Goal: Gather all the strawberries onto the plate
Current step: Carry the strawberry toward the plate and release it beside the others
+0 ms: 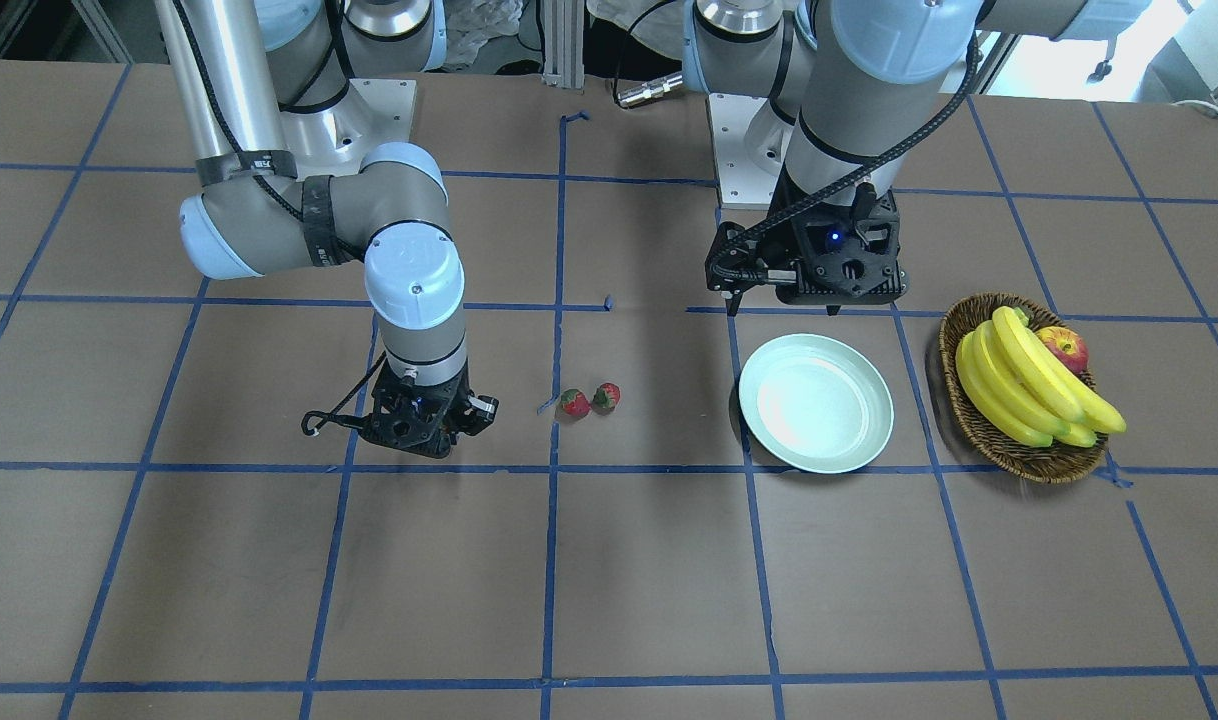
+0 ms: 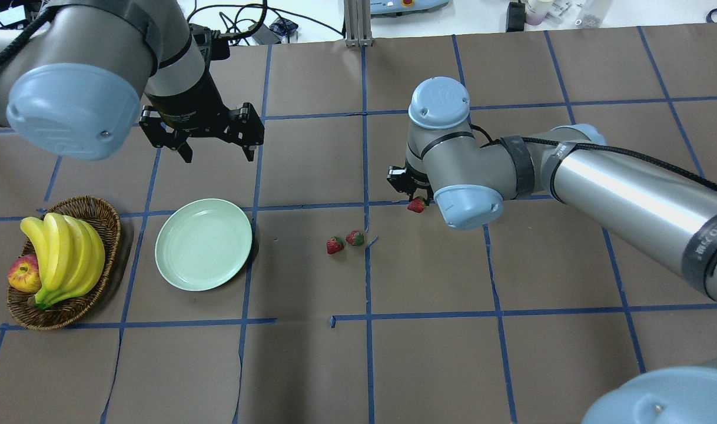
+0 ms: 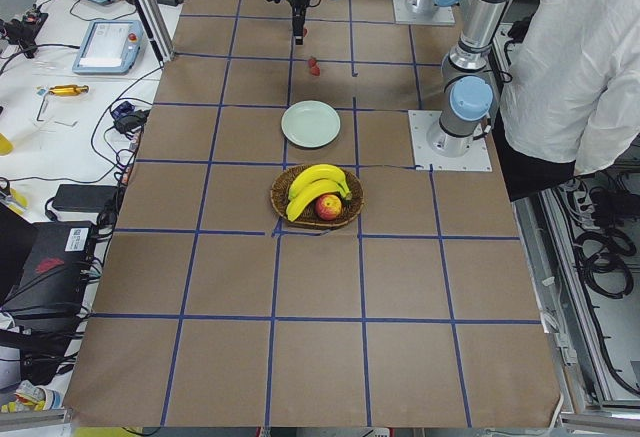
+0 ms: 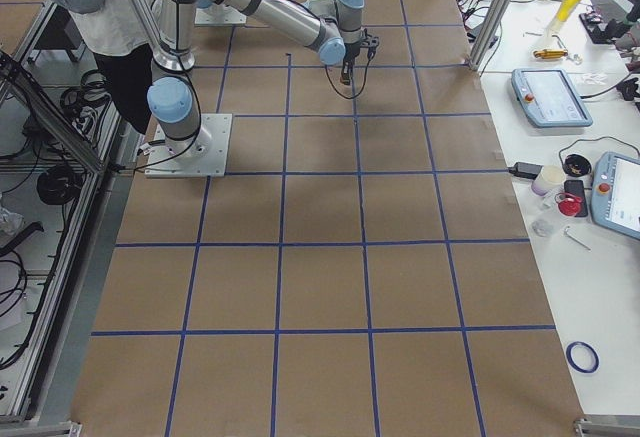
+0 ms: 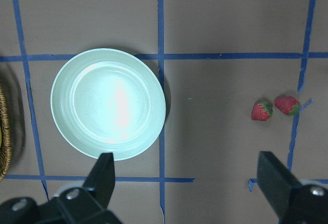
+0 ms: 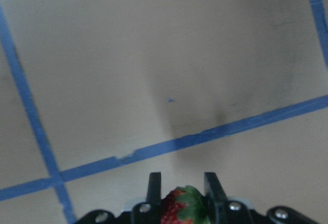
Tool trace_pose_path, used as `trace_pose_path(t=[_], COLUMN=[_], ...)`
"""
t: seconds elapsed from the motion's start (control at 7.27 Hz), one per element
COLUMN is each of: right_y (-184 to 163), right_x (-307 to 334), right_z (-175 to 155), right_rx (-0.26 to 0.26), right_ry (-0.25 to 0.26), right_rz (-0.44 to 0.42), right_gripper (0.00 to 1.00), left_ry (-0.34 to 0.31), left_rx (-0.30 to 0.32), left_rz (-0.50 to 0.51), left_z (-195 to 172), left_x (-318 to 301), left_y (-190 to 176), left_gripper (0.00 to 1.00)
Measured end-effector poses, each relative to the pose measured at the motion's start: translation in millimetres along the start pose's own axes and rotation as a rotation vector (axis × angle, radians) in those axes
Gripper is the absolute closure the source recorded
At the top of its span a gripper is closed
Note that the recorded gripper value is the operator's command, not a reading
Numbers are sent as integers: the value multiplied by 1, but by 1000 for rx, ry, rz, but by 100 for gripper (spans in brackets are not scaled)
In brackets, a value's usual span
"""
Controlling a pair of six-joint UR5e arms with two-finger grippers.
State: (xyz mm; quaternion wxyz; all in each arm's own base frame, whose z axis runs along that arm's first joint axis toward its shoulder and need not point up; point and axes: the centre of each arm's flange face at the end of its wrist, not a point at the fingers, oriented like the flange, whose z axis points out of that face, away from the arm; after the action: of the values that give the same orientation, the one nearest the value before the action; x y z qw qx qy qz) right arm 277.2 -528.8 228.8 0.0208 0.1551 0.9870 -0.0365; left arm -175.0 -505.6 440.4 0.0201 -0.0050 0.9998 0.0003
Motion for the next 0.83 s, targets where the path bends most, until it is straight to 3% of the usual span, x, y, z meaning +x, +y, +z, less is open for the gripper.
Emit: trace_pose_path(t=[0.14,0.28,0.41,0.55,0.69,0.83], right_y=[18,50,82,111,130,139], right_x=[-32,-64,-90,-111,-127,-139], right_z=[-12,-16,-12,-1,10,16], right_rx=[-9,-27,-53,-88,-116,-129], right_ry=[-59,-86,-97,-103,-108,-112], right_rz=[58,77,77,65,54,45], right_gripper=[99,99,99,92,65,1], left_ry=[0,0,0,0,1,1], left_rx=[0,0,1,0,0,0], left_rz=[0,0,-1,0,0,-1], left_z=[0,0,0,0,0,0], left_x=[0,0,0,0,0,1], left_y=[0,0,0,0,0,0], left_gripper=[0,0,0,0,0,0])
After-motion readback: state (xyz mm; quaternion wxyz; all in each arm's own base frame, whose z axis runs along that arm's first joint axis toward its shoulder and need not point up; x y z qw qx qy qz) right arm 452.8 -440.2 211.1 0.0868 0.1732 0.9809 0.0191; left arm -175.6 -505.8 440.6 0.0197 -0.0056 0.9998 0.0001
